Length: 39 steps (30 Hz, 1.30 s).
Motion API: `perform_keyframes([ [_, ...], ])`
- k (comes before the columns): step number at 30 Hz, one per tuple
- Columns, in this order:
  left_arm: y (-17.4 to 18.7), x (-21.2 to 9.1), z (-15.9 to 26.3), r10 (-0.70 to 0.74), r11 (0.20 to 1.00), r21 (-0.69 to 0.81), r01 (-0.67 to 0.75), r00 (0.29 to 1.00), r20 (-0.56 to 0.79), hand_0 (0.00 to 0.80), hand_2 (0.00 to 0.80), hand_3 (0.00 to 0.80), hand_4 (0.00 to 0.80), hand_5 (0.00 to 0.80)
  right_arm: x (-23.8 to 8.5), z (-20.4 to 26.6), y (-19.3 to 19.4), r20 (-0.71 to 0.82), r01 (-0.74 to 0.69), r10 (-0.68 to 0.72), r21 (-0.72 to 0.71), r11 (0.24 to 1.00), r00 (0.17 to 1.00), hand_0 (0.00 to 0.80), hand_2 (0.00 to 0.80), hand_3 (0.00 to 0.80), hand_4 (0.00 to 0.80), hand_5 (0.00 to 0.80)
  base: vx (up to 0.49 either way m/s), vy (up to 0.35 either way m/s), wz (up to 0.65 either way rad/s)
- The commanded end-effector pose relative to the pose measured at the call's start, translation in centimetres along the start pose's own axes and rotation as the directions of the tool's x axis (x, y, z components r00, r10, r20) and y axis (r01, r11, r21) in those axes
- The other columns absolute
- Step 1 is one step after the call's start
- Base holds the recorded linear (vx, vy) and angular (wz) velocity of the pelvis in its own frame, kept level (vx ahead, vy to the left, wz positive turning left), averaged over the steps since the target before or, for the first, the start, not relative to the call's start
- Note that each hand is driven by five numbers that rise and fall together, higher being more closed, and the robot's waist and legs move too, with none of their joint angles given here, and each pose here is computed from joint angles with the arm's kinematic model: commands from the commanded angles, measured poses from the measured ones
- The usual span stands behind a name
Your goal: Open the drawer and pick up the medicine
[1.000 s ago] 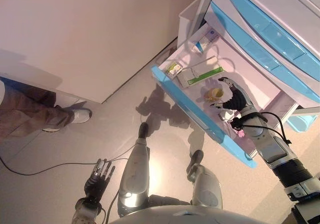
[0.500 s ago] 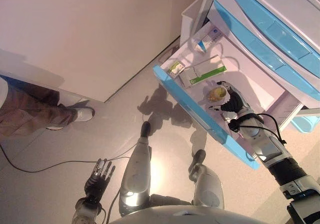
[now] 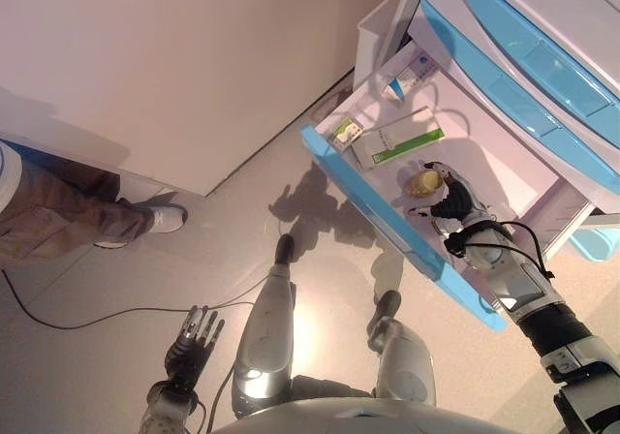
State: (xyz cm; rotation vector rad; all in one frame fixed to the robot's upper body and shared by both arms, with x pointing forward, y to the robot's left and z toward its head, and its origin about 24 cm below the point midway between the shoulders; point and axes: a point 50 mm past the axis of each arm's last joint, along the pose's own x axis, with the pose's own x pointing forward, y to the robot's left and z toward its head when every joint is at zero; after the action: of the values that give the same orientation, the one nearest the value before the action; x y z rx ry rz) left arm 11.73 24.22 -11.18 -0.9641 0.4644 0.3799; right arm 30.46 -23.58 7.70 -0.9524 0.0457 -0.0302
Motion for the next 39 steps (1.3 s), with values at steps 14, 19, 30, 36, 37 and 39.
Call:
perform_keyframes([
  [14,0.4,-0.5,0.1,-0.011,0.998,0.064,0.013,0.999,-0.034,0.0,0.0,0.0,0.0,0.0,0.7,1.4,-0.2,0.07,0.049,-0.049,0.002,0.999,0.996,0.8,0.8,0.8,0.8,0.8,0.0,0.0,0.0],
  [19,0.5,-0.6,0.0,-0.013,0.998,0.061,0.015,0.999,-0.036,0.0,0.0,0.0,0.0,0.0,0.7,1.3,-0.2,0.075,0.04,-0.039,-0.003,0.999,0.996,0.8,0.8,0.8,0.8,0.8,0.0,0.0,0.0],
  [30,0.3,-0.5,0.0,-0.021,0.998,0.061,0.024,0.999,-0.037,0.0,0.0,0.0,0.0,0.0,0.7,1.6,-0.4,0.095,0.048,-0.047,-0.003,0.999,0.994,0.8,0.8,0.8,0.8,0.8,0.0,0.0,0.0],
  [36,0.4,-0.5,-0.1,-0.021,0.998,0.059,0.023,0.999,-0.035,0.0,0.0,0.0,0.0,0.0,0.5,2.9,-1.1,0.176,0.068,-0.068,0.005,0.998,0.982,0.8,0.8,0.8,0.8,0.8,0.0,0.0,0.0],
  [37,0.4,-0.6,-0.1,-0.018,0.998,0.059,0.02,0.999,-0.034,0.0,0.0,0.0,0.0,0.0,0.3,3.4,-1.4,0.205,0.071,-0.07,0.006,0.997,0.976,0.8,0.8,0.8,0.8,0.8,0.0,0.0,0.0],
  [39,0.4,-0.7,-0.2,-0.014,0.998,0.06,0.016,0.999,-0.034,0.0,0.0,0.0,0.0,0.0,-0.1,4.3,-1.9,0.259,0.074,-0.073,0.004,0.997,0.963,0.8,0.8,0.8,0.8,0.8,0.0,0.0,0.0],
])
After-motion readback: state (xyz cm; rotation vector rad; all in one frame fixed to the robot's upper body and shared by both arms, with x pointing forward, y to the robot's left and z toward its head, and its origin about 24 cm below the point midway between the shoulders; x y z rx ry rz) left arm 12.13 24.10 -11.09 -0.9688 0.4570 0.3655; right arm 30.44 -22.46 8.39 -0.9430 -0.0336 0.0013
